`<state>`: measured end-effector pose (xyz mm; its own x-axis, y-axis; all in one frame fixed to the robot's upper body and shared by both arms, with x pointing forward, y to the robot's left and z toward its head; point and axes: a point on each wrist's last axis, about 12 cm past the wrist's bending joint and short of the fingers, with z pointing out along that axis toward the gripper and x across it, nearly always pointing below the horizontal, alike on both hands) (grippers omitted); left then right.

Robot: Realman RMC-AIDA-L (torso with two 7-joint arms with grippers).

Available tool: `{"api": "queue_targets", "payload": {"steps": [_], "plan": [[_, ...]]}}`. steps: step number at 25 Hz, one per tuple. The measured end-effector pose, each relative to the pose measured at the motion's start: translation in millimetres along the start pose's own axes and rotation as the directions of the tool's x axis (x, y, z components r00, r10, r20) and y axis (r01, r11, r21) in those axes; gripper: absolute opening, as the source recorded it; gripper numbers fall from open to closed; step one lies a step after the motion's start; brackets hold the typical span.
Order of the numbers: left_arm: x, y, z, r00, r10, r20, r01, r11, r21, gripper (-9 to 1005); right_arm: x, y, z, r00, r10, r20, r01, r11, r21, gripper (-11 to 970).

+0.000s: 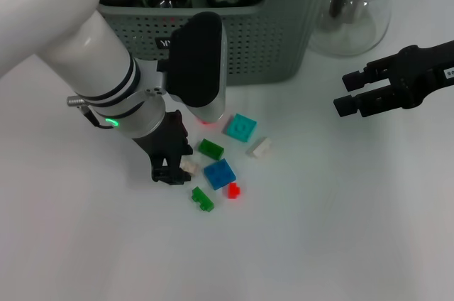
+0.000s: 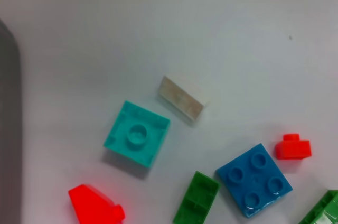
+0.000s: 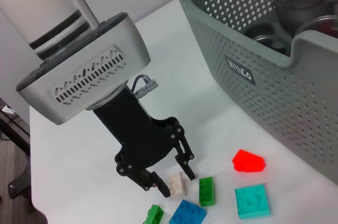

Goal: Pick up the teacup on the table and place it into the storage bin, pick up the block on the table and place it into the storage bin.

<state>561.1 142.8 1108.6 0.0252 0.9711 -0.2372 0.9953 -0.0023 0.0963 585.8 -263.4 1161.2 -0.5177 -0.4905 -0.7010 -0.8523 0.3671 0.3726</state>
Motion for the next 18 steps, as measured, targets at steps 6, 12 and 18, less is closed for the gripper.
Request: {"api": "queue_targets", "payload": {"steps": [6, 12, 18], "plan": [[-3, -0.4, 2, 1.000, 0.009, -0.011, -0.009, 1.000, -0.010, 355, -1, -0.3, -1, 1.000, -0.002, 0.000, 0.002, 1.000, 0.003, 684], [-5, 1.1, -1, 1.000, 0.006, -0.004, -0.006, 1.000, -0.023, 246, -1, -0.5, -2, 1.000, -0.006, 0.000, 0.006, 1.000, 0.007, 684], [5, 6.4, -35, 0.979, -0.158, 0.132, 0.160, 0.987, -0.007, 207, -2, -0.3, -3, 1.000, -0.008, 0.005, 0.008, 1.000, 0.007, 684]]}}
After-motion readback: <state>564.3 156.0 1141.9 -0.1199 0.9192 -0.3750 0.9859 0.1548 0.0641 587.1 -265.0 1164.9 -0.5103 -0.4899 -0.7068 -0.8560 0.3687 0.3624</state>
